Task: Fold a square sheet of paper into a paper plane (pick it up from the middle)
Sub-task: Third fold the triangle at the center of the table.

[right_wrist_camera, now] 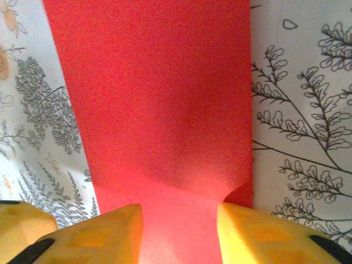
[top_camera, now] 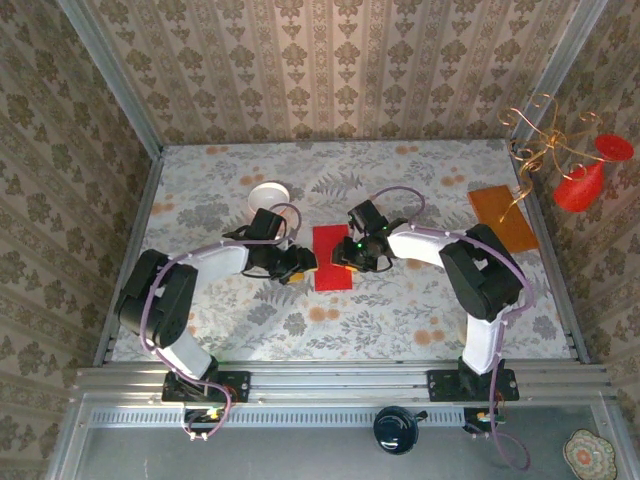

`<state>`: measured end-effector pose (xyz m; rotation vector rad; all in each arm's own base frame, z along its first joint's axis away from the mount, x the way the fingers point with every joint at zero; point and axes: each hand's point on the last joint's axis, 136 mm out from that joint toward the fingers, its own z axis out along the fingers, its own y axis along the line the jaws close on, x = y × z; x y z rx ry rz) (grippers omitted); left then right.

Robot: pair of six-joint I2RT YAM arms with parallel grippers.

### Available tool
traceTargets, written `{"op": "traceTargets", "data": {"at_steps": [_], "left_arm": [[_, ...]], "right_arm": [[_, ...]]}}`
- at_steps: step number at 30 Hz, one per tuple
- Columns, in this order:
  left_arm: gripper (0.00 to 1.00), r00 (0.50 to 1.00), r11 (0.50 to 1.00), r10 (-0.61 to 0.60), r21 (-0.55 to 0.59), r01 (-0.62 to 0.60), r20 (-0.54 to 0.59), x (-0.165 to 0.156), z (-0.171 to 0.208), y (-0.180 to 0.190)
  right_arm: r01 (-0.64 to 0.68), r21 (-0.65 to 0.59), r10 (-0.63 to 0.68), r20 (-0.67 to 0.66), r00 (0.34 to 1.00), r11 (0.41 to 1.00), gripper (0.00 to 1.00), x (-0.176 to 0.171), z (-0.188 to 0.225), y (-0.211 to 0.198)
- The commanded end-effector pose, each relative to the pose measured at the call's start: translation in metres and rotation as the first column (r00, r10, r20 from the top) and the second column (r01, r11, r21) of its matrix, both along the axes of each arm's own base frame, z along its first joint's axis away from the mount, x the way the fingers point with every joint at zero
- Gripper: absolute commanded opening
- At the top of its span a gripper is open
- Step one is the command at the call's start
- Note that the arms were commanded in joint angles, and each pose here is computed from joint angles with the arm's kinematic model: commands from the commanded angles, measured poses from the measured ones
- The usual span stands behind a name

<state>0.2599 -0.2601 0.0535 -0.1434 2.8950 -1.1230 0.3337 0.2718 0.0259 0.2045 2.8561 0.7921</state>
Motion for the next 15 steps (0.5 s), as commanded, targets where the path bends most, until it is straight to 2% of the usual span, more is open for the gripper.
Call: {"op": "traceTargets", "data": {"at_steps": [1, 5, 15], "left_arm": [[0.44, 1.000, 1.000, -0.012, -0.003, 0.012, -0.004, 0.001, -0.002, -0.007], [0.39, 1.000, 1.000, -0.019, 0.006, 0.019, -0.017, -0.001, -0.008, -0.008], [0.36, 0.998, 0.999, -0.030, 0.020, 0.031, -0.047, -0.001, -0.019, -0.009]], "right_arm": [[0.022, -0.024, -0.023, -0.047, 0.999, 0.999, 0.37, -0.005, -0.015, -0.006], [0.030, -0.041, -0.033, -0.077, 0.997, 0.999, 0.33, -0.011, -0.027, -0.013], [0.035, -0.051, -0.040, -0.102, 0.994, 0.998, 0.31, -0.015, -0.036, -0.018]]}}
